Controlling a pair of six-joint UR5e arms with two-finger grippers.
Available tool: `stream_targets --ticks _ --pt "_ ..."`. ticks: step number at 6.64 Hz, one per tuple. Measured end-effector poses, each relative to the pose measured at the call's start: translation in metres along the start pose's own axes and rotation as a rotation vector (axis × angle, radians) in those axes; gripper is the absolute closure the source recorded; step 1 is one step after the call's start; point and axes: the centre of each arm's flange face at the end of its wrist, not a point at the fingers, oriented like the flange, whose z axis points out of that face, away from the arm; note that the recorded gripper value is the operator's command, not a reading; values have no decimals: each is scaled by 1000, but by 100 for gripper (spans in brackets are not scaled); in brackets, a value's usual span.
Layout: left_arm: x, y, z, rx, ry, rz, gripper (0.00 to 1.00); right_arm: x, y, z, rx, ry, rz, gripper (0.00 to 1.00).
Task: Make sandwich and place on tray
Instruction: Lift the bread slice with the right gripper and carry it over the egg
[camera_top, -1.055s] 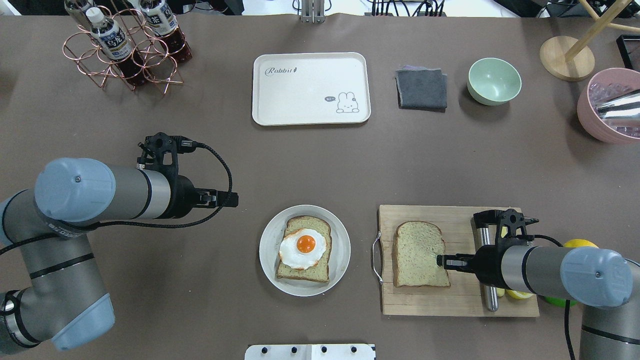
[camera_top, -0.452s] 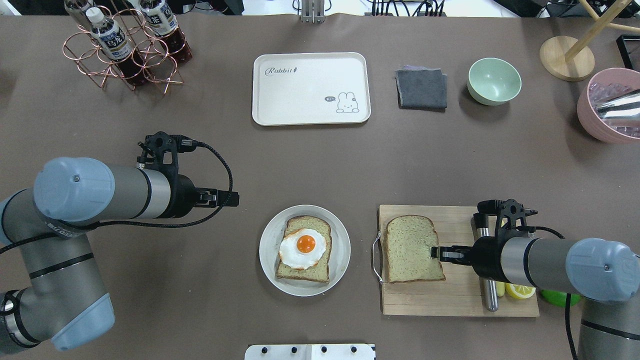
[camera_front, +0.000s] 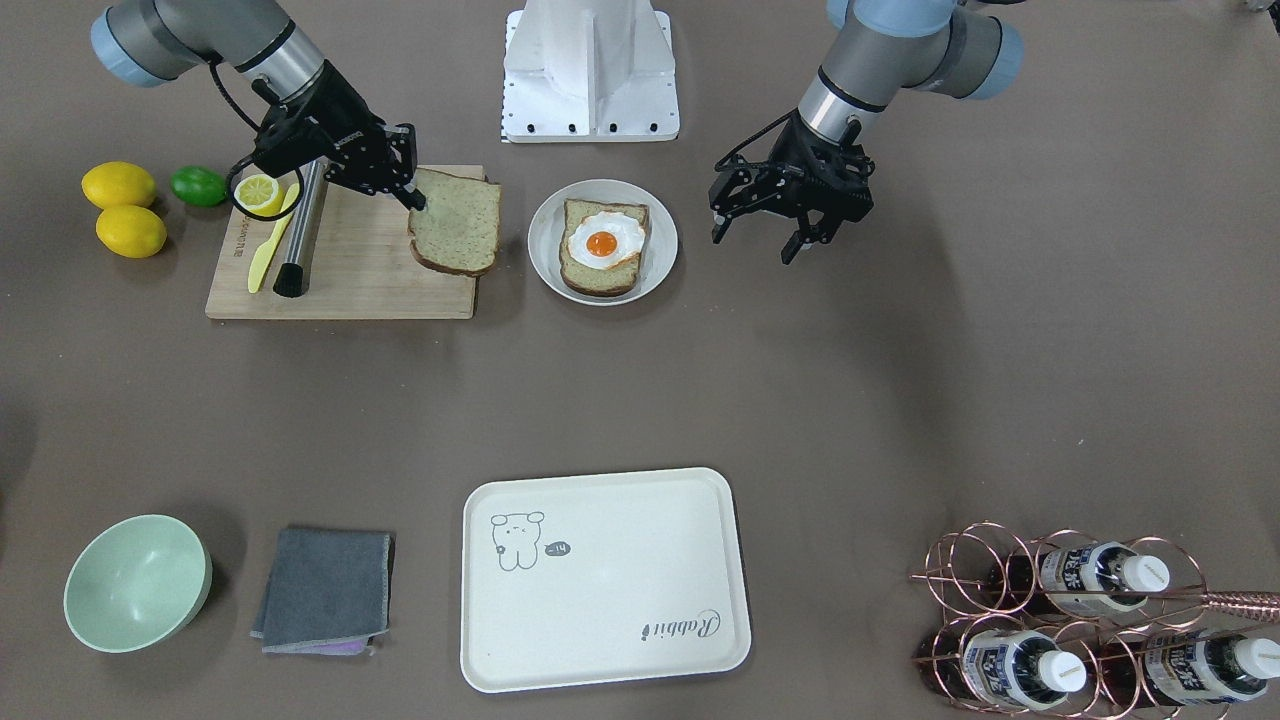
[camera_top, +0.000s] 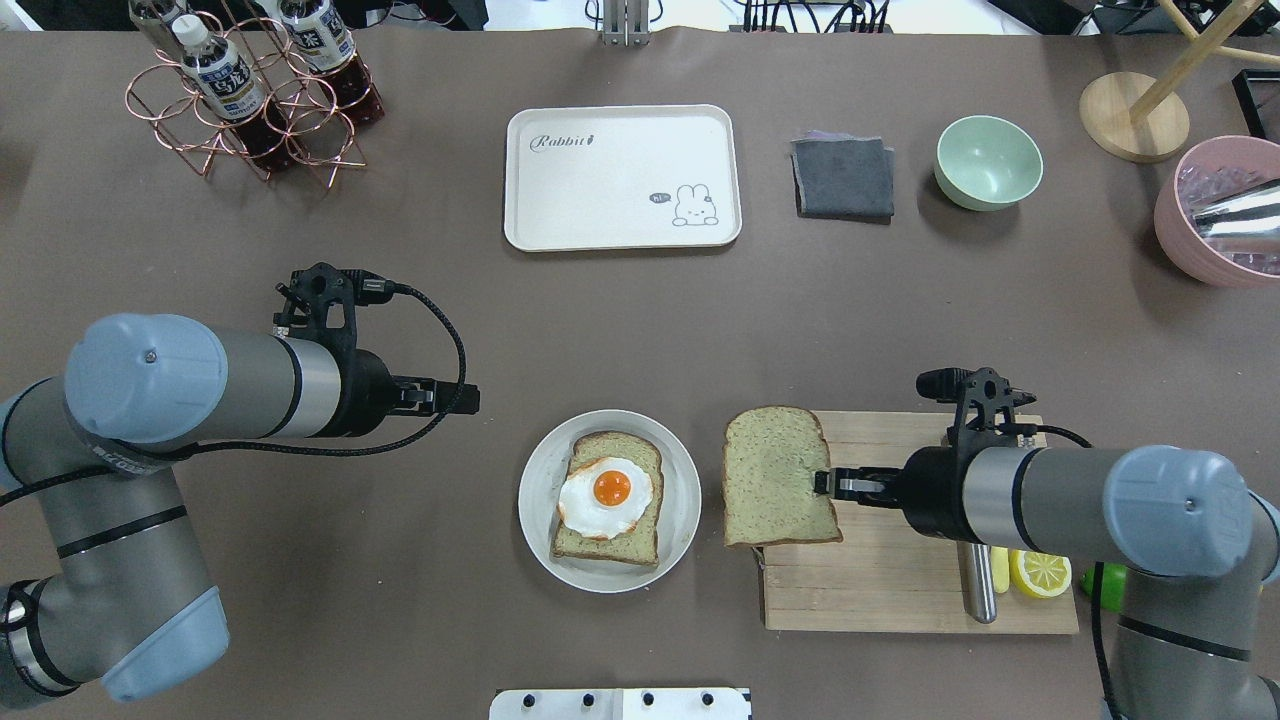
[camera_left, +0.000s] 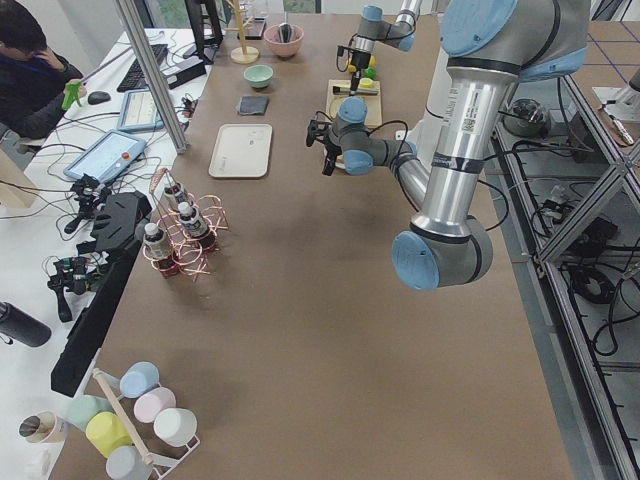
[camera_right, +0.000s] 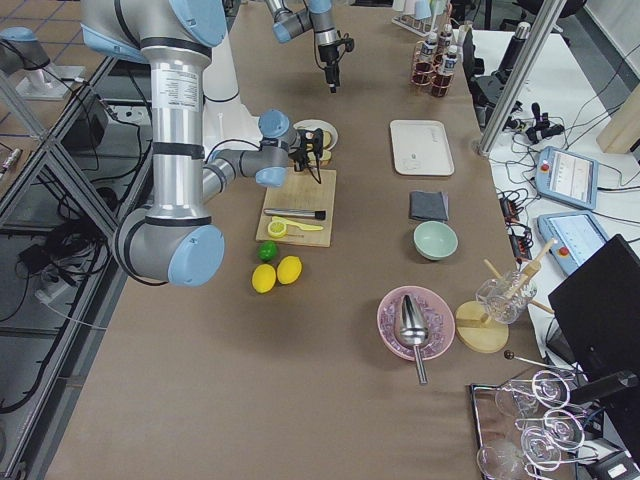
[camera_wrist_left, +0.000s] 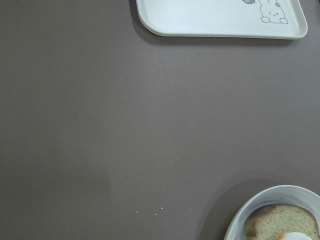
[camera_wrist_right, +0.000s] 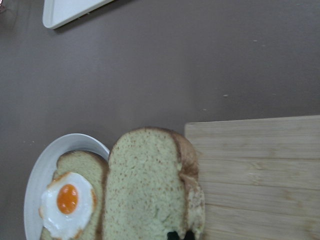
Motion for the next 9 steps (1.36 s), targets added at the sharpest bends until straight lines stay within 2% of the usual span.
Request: stream_targets --ticks 2,4,6,9 --pt "-8 -1 -4 2 -5 -2 2 -74 0 30 -1 12 65 100" --pt "-22 2 -8 2 -20 -6 2 -124 20 69 12 7 69 100" --pt "-28 4 -9 3 -22 -8 2 -141 30 101 15 23 63 100" --pt "-28 4 -9 3 -20 -9 2 -131 35 115 10 54 55 100"
